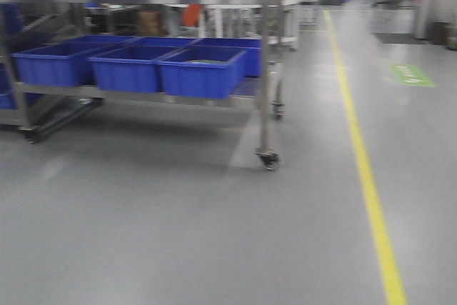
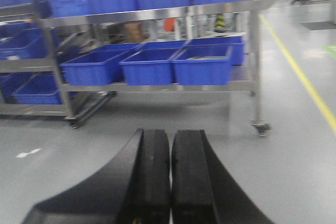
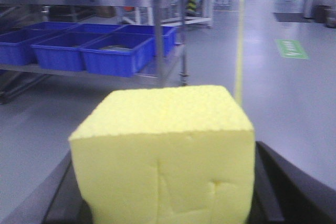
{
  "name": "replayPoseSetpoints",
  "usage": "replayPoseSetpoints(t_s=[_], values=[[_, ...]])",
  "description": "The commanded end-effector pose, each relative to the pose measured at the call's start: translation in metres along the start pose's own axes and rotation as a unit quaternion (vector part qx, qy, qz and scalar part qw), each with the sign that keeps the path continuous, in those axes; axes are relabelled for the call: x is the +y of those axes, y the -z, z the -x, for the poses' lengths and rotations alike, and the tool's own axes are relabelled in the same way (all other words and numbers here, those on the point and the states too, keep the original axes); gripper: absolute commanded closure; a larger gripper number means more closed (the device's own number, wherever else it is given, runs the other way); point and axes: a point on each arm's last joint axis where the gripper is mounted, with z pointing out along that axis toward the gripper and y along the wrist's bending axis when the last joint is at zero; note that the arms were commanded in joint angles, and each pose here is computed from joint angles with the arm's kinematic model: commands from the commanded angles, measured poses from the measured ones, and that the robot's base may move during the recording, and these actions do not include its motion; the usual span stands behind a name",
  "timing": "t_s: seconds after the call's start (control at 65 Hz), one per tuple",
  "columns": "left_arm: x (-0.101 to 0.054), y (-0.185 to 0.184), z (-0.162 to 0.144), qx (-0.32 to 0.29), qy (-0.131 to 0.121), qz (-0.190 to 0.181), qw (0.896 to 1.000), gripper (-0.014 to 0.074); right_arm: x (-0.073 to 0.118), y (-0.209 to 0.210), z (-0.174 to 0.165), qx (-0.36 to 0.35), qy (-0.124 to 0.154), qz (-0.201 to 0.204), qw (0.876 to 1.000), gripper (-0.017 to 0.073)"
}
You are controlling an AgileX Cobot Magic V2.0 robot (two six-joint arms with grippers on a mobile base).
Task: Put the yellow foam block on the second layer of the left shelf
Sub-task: 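Drive the base along the aisle carrying the cube in the right gripper, then drive the base toward the shelf rack of blue bins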
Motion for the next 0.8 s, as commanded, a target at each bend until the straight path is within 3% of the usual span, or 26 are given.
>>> replayPoseSetpoints(t_s=[0.0,0.785], values=[[-0.0009,0.0009,0.0001,-0.038,0.005,-0.003,0.999,0.0457,0.0005,0.0008,0.0171,-0.055,0.004,-0.001,0.998,0.0085],[-0.0009,0.0009,0.0001,-0.038,0.005,-0.003,0.999,0.0457,0.0005,0.0008,0.0171,-0.055,0.004,-0.001,0.998,0.0085]])
